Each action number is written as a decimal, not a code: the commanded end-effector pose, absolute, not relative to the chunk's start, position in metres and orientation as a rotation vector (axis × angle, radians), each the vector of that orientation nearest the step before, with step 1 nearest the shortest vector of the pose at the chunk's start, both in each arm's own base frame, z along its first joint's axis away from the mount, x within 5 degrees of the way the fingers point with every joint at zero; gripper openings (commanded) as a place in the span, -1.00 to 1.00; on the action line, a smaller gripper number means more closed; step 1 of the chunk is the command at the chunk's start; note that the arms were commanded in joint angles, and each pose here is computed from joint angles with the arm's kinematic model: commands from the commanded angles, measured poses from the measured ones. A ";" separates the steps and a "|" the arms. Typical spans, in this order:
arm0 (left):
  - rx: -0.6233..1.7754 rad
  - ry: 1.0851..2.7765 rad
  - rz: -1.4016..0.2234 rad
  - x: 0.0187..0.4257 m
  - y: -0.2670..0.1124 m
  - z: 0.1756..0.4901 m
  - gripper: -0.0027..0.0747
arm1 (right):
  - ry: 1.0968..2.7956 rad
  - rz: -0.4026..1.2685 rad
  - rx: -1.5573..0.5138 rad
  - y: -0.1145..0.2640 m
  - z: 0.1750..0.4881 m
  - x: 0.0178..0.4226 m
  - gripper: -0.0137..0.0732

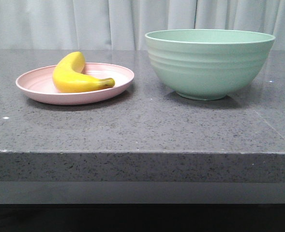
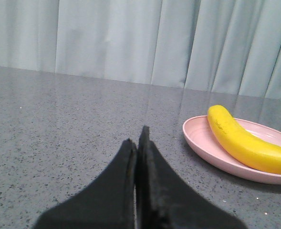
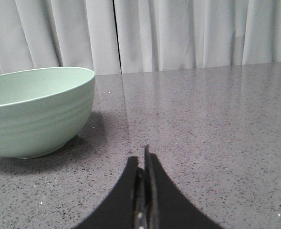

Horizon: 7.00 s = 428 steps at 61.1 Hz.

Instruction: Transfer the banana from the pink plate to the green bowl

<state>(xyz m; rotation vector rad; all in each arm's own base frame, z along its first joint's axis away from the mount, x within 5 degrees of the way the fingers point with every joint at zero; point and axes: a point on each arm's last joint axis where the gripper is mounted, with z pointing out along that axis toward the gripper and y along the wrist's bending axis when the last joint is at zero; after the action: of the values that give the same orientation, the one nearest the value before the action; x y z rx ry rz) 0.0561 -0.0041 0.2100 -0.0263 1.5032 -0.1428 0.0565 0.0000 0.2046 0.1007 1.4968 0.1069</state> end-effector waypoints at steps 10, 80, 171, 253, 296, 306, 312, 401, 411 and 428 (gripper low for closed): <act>-0.028 1.408 -0.149 0.054 -0.004 0.217 -0.98 | 1.393 0.095 0.090 0.000 0.213 0.054 -0.84; -0.021 1.400 -0.220 0.039 -0.007 0.376 -0.98 | 1.453 0.100 0.101 0.000 0.350 0.039 -0.84; 0.029 1.868 -0.133 0.132 -0.013 0.378 0.48 | 1.953 0.019 0.044 -0.001 0.351 0.128 0.58; 0.278 2.416 -0.389 0.293 -0.125 0.380 0.48 | 1.958 0.019 0.044 -0.001 0.351 0.128 0.58; 0.224 2.555 -0.338 0.354 -0.146 0.330 0.48 | 1.958 0.019 0.044 -0.001 0.351 0.128 0.58; 0.212 2.540 -0.358 0.360 -0.149 0.325 0.48 | 1.958 0.019 0.044 -0.001 0.351 0.128 0.58; 0.202 2.535 -0.378 0.361 -0.150 0.324 0.48 | 1.958 0.019 0.044 -0.001 0.351 0.128 0.58; 0.174 2.508 -0.470 0.357 -0.154 0.341 -0.40 | 1.958 0.019 0.044 -0.001 0.351 0.128 0.58; 0.196 2.433 -0.485 0.341 -0.148 0.372 -0.40 | 1.958 0.019 0.044 -0.001 0.351 0.128 0.58; 0.258 2.258 -0.502 0.303 -0.138 0.414 -0.40 | 1.958 0.019 0.044 -0.001 0.351 0.128 0.58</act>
<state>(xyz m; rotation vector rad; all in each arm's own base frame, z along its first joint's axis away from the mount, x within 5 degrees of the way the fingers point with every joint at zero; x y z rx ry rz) 0.3231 -0.1401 0.3765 0.2586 2.4401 -0.4404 0.1253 -0.0001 0.3349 0.0490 2.0531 0.0286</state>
